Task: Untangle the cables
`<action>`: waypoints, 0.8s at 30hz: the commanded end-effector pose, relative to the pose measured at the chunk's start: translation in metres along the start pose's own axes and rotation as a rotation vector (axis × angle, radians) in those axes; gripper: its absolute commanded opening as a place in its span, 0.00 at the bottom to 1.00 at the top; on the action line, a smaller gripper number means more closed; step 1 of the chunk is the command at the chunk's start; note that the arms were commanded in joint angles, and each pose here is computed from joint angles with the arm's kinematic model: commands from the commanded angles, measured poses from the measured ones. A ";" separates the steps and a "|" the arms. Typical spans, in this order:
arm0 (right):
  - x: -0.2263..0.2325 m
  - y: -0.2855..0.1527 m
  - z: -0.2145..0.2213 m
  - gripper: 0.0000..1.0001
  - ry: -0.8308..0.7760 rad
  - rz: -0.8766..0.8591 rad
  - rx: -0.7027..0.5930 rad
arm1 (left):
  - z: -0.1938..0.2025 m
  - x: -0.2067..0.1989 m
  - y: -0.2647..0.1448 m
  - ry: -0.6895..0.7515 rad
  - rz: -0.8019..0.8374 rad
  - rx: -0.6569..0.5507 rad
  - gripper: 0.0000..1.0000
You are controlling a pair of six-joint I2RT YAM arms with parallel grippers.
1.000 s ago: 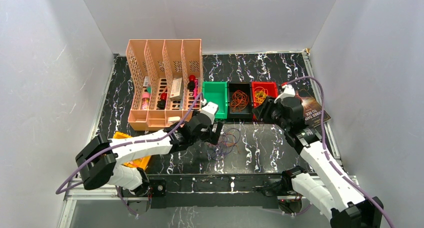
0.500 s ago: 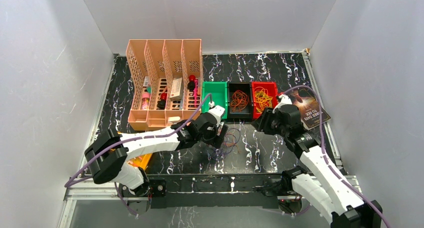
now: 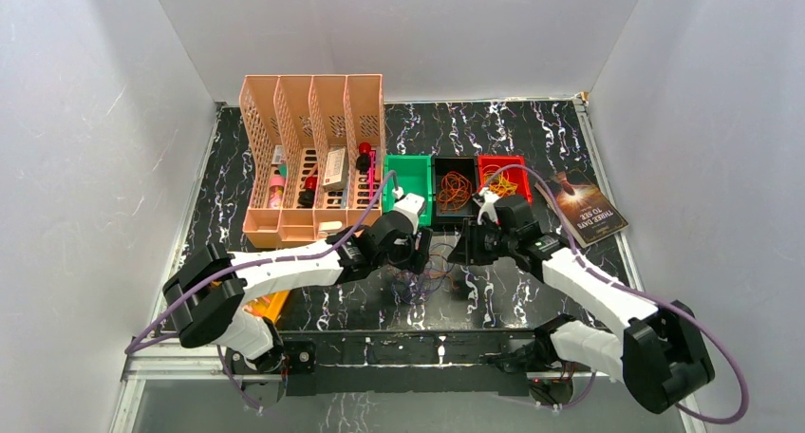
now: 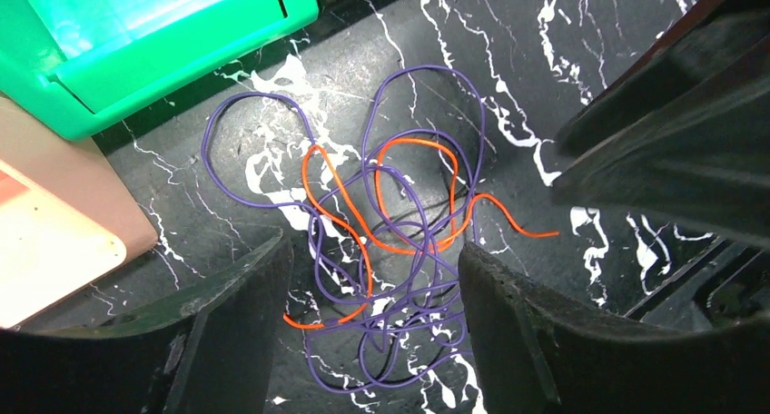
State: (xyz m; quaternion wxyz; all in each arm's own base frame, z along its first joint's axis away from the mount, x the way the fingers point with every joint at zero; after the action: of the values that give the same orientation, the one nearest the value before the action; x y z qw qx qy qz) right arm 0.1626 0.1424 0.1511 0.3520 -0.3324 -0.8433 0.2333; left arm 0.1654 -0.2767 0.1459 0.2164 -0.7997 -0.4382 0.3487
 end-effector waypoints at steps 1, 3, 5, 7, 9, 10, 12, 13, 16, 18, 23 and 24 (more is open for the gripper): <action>0.008 0.013 -0.014 0.40 -0.097 -0.023 -0.036 | -0.002 -0.002 0.001 -0.057 0.011 -0.032 0.64; 0.009 0.020 -0.014 0.40 -0.112 -0.033 -0.026 | 0.002 0.000 0.002 -0.051 0.012 -0.015 0.63; 0.009 0.027 -0.016 0.40 -0.130 -0.035 -0.020 | 0.004 0.002 0.001 -0.049 0.013 -0.008 0.63; 0.007 0.034 -0.017 0.40 -0.134 -0.024 -0.007 | 0.006 0.004 -0.001 -0.048 0.012 -0.009 0.63; 0.006 0.040 -0.018 0.40 -0.139 -0.020 0.003 | 0.005 0.005 -0.003 -0.046 0.010 -0.014 0.63; 0.005 0.043 -0.018 0.40 -0.142 -0.021 0.008 | 0.005 0.005 -0.004 -0.046 0.007 -0.018 0.63; 0.004 0.047 -0.017 0.40 -0.144 -0.018 0.021 | 0.005 0.005 -0.005 -0.046 0.006 -0.019 0.63; 0.002 0.050 -0.016 0.40 -0.145 -0.011 0.028 | 0.004 0.005 -0.005 -0.047 0.006 -0.021 0.63; -0.001 0.055 -0.014 0.39 -0.144 0.013 0.041 | 0.004 0.004 -0.005 -0.048 0.011 -0.021 0.63; -0.002 0.058 -0.013 0.39 -0.147 0.015 0.045 | 0.004 0.004 -0.005 -0.051 0.014 -0.021 0.63; -0.002 0.065 -0.010 0.37 -0.153 -0.024 0.050 | 0.005 0.005 -0.006 -0.046 0.011 -0.019 0.63; -0.002 0.066 -0.010 0.37 -0.156 -0.032 0.053 | 0.005 0.005 -0.006 -0.043 0.011 -0.019 0.63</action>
State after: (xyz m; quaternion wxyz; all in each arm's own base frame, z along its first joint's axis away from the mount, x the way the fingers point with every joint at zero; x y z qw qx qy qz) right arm 0.1842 0.1738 0.1048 0.3290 -0.3077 -0.8391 0.3048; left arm 0.1607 -0.2720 0.1341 0.2136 -0.7916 -0.4419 0.3639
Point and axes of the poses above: each gripper's point midway between its finger pads, its own y axis out along the fingers, its own x axis along the line the jaws close on, z = x × y, the point moved 9 cm from there along -y, back along the fingers, and after that the axes turned 13 degrees about -y, right-handed, at the moved point
